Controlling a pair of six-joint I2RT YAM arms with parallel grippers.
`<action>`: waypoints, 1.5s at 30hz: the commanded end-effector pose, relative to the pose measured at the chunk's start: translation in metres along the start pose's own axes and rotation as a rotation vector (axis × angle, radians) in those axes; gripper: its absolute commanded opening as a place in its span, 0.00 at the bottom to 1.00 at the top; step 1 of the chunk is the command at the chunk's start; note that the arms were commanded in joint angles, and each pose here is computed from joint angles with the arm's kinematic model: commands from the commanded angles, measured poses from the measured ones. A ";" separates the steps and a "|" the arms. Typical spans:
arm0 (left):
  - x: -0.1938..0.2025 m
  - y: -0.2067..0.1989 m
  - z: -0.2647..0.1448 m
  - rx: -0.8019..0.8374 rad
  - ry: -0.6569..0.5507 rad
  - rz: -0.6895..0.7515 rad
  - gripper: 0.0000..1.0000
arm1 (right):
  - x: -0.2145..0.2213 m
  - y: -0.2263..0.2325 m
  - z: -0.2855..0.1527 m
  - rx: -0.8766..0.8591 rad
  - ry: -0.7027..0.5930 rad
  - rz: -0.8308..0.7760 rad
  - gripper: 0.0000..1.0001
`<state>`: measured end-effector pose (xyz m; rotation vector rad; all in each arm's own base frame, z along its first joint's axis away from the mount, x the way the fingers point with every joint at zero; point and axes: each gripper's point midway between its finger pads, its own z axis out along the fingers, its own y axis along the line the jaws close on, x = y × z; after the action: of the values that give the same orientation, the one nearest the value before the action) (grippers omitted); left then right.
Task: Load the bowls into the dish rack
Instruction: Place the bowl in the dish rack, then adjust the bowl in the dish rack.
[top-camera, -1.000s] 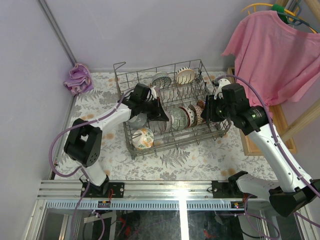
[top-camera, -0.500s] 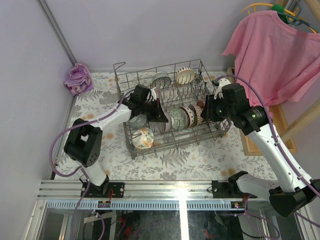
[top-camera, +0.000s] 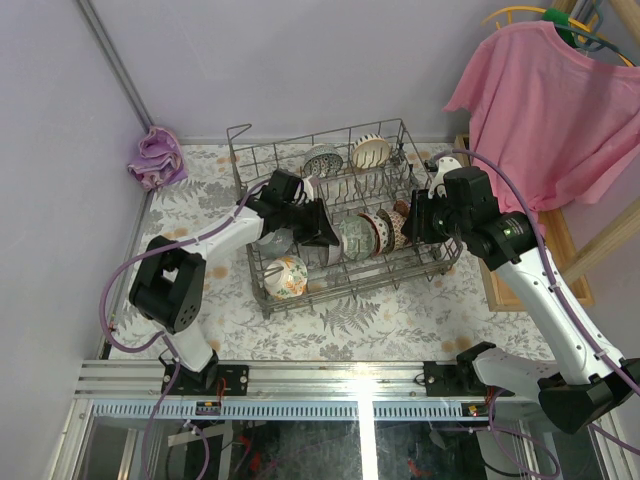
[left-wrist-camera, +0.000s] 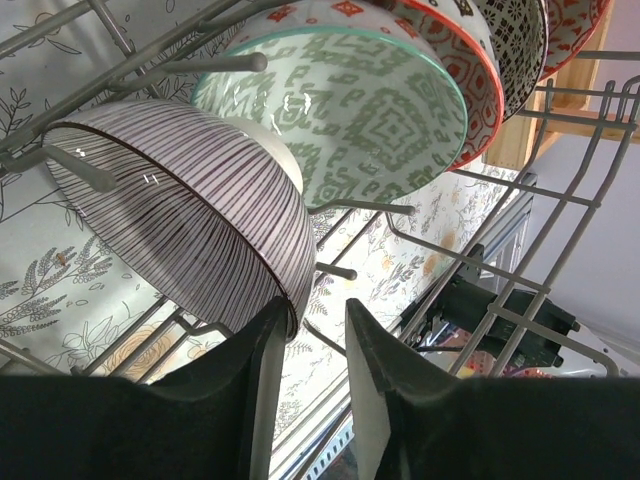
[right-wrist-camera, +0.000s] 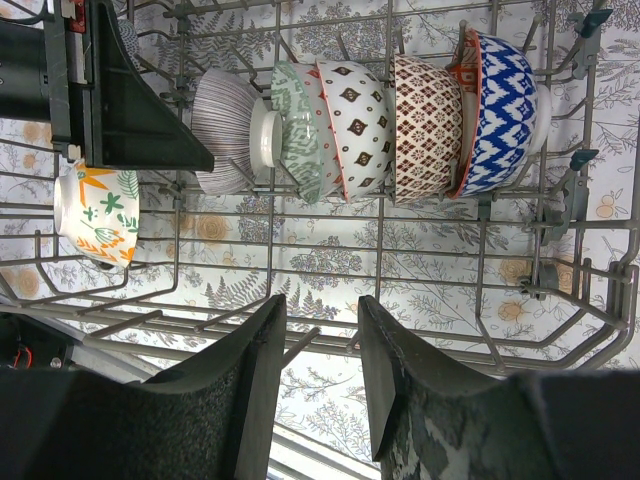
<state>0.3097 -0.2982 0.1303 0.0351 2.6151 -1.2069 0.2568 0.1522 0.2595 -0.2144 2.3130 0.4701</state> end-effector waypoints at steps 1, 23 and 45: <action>0.004 -0.012 -0.004 0.025 0.039 -0.015 0.30 | -0.009 0.005 -0.007 -0.029 -0.036 -0.002 0.42; -0.029 -0.073 -0.046 -0.023 -0.175 -0.006 0.46 | -0.007 0.004 -0.010 -0.027 -0.045 -0.002 0.42; -0.042 -0.082 0.018 -0.215 -0.372 -0.106 0.34 | -0.014 -0.002 -0.038 0.011 -0.100 -0.027 0.43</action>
<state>0.3229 -0.3583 0.1840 -0.2652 2.4940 -0.9007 0.2441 0.1435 0.2757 -0.2092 2.2618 0.4702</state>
